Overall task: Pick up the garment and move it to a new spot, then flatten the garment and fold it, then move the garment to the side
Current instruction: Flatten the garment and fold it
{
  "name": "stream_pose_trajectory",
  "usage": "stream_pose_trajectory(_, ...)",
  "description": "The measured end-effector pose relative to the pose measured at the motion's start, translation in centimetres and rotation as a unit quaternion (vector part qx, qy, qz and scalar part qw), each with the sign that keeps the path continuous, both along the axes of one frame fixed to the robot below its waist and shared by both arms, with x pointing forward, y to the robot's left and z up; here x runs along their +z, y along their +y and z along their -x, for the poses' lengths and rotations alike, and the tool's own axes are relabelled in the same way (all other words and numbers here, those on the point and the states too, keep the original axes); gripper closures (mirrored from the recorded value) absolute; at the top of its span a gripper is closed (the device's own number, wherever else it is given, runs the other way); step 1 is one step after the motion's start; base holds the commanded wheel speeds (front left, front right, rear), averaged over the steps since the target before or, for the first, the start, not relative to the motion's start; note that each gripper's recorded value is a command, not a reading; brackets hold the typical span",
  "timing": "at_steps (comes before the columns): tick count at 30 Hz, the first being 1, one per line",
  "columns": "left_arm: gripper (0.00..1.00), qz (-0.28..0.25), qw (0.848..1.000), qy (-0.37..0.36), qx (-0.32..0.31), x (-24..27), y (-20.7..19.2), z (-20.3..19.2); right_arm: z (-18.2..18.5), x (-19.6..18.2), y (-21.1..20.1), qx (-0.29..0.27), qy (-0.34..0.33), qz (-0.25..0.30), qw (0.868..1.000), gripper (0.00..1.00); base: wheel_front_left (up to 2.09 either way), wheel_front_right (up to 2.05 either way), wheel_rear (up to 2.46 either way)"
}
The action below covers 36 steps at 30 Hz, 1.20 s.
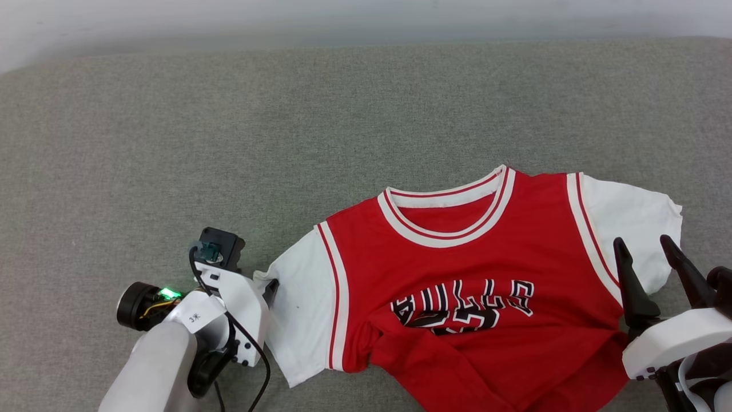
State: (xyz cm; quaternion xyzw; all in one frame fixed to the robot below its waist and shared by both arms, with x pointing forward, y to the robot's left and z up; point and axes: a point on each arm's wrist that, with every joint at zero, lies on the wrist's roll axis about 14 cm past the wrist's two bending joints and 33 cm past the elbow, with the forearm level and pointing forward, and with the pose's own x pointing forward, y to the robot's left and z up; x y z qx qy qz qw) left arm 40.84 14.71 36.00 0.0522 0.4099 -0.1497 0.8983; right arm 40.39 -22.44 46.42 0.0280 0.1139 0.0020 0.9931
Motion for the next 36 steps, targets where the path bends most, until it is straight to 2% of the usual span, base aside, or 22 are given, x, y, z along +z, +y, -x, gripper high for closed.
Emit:
stream_pose_trajectory(1, 1.0, -0.003, 1.0, 0.008, -0.007, -0.3, 0.0, 0.0, 0.0, -0.1, -0.1, -0.001, 0.001, 0.001, 1.0, 0.0, 0.0, 0.0, 0.0)
stream_pose_trajectory(9, 1.0, 0.002, 1.0, -0.021, 0.011, 0.4, 0.6, -0.4, 0.1, 0.3, 0.0, -0.001, -0.001, 0.002, 1.0, 0.0, 0.0, 0.0, 0.0)
stream_pose_trajectory(12, 1.0, 0.008, 0.997, -0.07, 0.031, 2.2, 1.2, -1.4, 0.1, 0.6, -0.1, 0.003, 0.003, 0.007, 1.0, 0.0, 0.0, 0.0, 0.0)
stream_pose_trajectory(13, 1.0, 0.004, 0.993, -0.111, 0.049, 3.8, 2.3, -2.3, 0.2, 0.5, -0.3, 0.009, 0.019, 0.012, 1.0, 0.0, 0.0, 0.0, 0.0)
stream_pose_trajectory(16, 1.0, 0.002, 0.987, -0.147, 0.06, 5.5, 3.3, -3.1, 0.2, 0.4, -0.4, 0.016, 0.038, 0.019, 0.999, 0.0, 0.0, 0.0, 0.0)
stream_pose_trajectory(17, 1.0, 0.008, 0.98, -0.19, 0.061, 8.1, 3.5, -3.9, 0.2, 0.3, -0.5, 0.028, 0.072, 0.024, 0.997, 0.0, 0.0, 0.0, 0.0)
stream_pose_trajectory(20, 1.0, 0.019, 0.976, -0.209, 0.054, 10.0, 3.3, -4.1, 0.4, -0.6, -1.1, 0.036, 0.134, 0.044, 0.989, 0.0, 0.0, 0.0, 0.0)
stream_pose_trajectory(26, 1.0, 0.048, 0.986, -0.155, 0.034, 9.8, 2.2, -2.4, -1.3, -1.1, -2.2, 0.053, 0.233, 0.077, 0.968, 0.0, 0.0, 0.0, 0.0)
stream_pose_trajectory(28, 1.0, 0.038, 0.989, -0.138, 0.027, 9.6, 2.5, -1.6, -2.2, -1.4, -2.5, 0.055, 0.258, 0.08, 0.961, 0.0, 0.0, 0.0, 0.0)
stream_pose_trajectory(31, 1.0, 0.025, 0.99, -0.139, 0.027, 10.2, 3.1, -1.4, -3.2, -2.4, -3.5, 0.051, 0.301, 0.094, 0.948, 0.0, 0.0, 0.0, 0.0)
stream_pose_trajectory(33, 1.0, 0.036, 0.989, -0.143, 0.025, 10.7, 2.6, -1.3, -3.9, -3.3, -3.9, 0.048, 0.326, 0.097, 0.939, 0.0, 0.0, 0.0, 0.0)
stream_pose_trajectory(36, 1.0, 0.049, 0.987, -0.148, 0.024, 11.3, 1.9, -1.1, -5.7, -4.0, -4.6, 0.042, 0.341, 0.104, 0.934, 0.0, 0.0, 0.0, 0.0)
